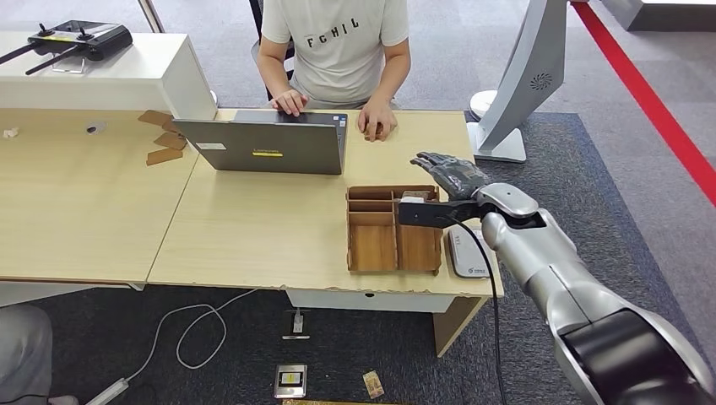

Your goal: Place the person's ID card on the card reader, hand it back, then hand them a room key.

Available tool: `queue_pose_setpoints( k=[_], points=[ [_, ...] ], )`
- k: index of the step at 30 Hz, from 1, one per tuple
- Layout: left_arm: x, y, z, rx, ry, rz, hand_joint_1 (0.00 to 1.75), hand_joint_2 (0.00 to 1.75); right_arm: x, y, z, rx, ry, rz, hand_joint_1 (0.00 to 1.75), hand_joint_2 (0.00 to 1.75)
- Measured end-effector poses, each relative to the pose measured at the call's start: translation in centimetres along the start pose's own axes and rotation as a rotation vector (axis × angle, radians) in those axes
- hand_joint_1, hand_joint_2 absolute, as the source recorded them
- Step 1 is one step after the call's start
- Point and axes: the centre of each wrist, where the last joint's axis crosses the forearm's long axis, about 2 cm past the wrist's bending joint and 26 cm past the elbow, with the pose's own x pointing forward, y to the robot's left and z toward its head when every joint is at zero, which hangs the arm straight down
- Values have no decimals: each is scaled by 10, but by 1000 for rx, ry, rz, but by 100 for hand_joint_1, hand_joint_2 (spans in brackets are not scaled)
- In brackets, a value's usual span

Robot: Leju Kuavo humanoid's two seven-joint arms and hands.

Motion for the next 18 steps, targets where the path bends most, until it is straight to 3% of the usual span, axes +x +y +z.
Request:
queue_pose_setpoints(
  k=[18],
  points=[
    [0, 0, 0, 0, -1, -2, 0, 0, 2, -1, -1, -14, -14, 8, 0, 175]
  ],
)
